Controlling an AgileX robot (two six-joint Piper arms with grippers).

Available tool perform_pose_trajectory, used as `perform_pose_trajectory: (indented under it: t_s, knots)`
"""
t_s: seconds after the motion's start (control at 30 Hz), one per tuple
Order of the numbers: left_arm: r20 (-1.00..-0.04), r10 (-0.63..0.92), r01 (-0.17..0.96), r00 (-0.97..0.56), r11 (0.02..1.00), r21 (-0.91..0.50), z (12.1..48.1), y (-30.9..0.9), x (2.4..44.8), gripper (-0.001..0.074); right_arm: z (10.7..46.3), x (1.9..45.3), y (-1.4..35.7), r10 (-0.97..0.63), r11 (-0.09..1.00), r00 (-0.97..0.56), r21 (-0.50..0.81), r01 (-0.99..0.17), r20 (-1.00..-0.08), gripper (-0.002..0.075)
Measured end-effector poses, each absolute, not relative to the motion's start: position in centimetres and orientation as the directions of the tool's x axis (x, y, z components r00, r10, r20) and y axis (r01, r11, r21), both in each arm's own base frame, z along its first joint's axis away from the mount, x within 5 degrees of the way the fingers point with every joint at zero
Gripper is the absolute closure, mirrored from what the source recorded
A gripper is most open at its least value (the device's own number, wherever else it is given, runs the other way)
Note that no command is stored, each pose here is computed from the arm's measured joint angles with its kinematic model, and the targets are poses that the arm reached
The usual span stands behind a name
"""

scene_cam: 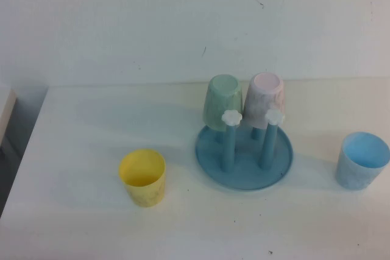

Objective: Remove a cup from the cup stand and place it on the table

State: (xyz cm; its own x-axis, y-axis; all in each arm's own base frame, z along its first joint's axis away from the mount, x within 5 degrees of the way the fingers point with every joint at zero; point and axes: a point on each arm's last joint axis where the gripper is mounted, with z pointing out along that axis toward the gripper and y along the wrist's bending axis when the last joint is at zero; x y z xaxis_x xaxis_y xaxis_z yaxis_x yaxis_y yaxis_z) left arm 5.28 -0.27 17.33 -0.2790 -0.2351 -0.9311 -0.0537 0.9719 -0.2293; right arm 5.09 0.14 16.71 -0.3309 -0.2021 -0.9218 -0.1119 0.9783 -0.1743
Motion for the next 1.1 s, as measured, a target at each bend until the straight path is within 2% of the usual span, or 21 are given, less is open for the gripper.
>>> perform_pose_trajectory:
  t_s: [1.1]
  knots:
    - [-0.929, -0.243, -0.054, -0.279, 0.97, -0.238, 17.33, -0.29, 5.28, 0.0738, 16.71, 5.09, 0.14, -0.202, 0.978, -0.331, -0.174, -0.112, -0.922, 0.0572]
